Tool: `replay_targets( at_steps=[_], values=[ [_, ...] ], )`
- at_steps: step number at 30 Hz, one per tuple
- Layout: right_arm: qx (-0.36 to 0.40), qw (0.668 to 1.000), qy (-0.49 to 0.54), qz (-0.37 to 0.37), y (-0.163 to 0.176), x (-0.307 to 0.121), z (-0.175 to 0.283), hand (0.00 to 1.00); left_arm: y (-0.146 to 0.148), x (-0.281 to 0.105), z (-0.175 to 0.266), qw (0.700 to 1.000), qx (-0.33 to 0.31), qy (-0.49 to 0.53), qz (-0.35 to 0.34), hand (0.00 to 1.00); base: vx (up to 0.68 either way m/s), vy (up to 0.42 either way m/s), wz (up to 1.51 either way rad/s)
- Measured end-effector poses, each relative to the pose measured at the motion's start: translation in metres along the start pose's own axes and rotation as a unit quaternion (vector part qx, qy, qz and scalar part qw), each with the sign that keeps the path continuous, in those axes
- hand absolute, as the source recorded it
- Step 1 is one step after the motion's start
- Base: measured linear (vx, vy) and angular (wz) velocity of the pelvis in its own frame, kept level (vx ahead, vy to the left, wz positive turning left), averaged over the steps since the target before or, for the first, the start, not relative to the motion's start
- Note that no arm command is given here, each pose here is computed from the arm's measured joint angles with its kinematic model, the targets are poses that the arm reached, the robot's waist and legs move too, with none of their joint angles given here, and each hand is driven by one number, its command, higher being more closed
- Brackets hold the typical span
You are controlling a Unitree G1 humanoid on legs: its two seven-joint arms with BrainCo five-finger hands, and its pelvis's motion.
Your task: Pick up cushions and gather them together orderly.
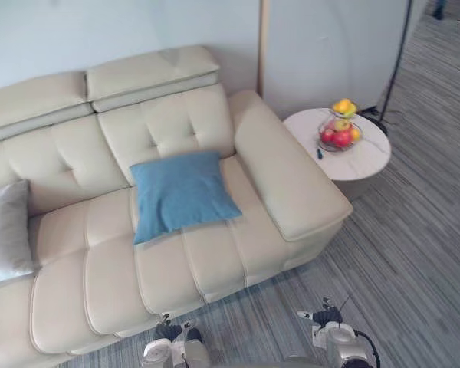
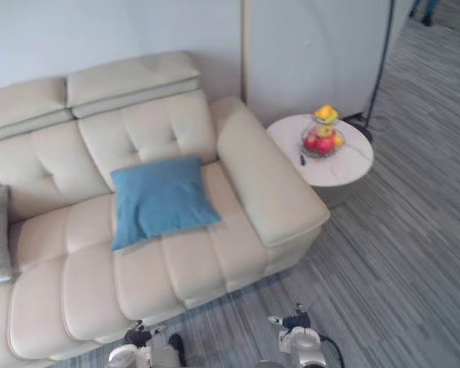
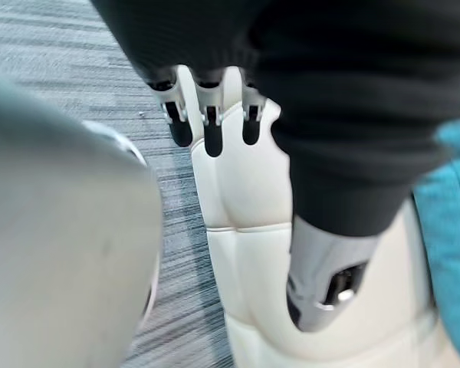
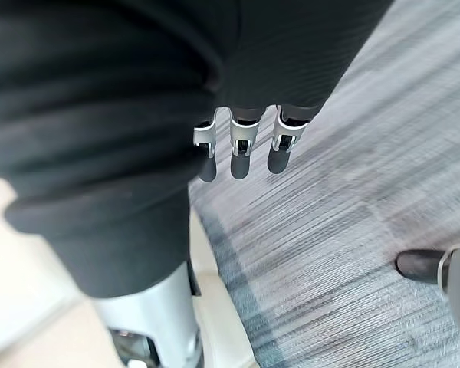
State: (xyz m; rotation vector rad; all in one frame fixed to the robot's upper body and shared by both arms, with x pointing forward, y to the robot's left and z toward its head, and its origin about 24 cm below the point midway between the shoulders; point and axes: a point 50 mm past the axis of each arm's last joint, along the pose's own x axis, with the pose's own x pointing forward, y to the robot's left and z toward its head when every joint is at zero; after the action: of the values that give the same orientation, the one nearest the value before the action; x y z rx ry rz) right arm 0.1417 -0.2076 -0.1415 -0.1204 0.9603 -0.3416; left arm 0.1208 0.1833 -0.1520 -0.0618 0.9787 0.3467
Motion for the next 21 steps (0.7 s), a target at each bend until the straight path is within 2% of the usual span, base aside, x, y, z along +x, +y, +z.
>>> replay_targets(
  at_steps=[2,5,10,14,21],
  values=[
    [0.003,1.000,0.018,0.000,0.001,-0.003,-0.010,0.00,-0.005,-0.001,0.000,1.000,-0.007,-0.002,-0.004,0.00,-0.21,0.234,-0.55],
    [0.030,0.999,0.038,0.020,0.020,-0.009,-0.019,0.00,0.009,0.000,0.002,1.000,-0.008,-0.006,0.015,0.00,-0.19,0.212,-0.63],
    [0.033,0.999,0.034,0.025,0.023,-0.008,-0.016,0.00,0.006,0.000,-0.003,1.000,-0.010,0.006,0.012,0.00,-0.01,0.106,-0.66],
    [0.032,0.999,0.018,0.035,0.030,-0.006,-0.003,0.00,0.005,-0.001,-0.007,1.000,-0.019,0.016,0.013,0.00,0.11,0.012,-1.52],
    [0.039,0.999,0.020,0.009,0.011,-0.003,-0.007,0.00,0.001,0.002,-0.002,1.000,-0.015,0.017,0.004,0.00,0.19,-0.135,-1.19]
  ],
)
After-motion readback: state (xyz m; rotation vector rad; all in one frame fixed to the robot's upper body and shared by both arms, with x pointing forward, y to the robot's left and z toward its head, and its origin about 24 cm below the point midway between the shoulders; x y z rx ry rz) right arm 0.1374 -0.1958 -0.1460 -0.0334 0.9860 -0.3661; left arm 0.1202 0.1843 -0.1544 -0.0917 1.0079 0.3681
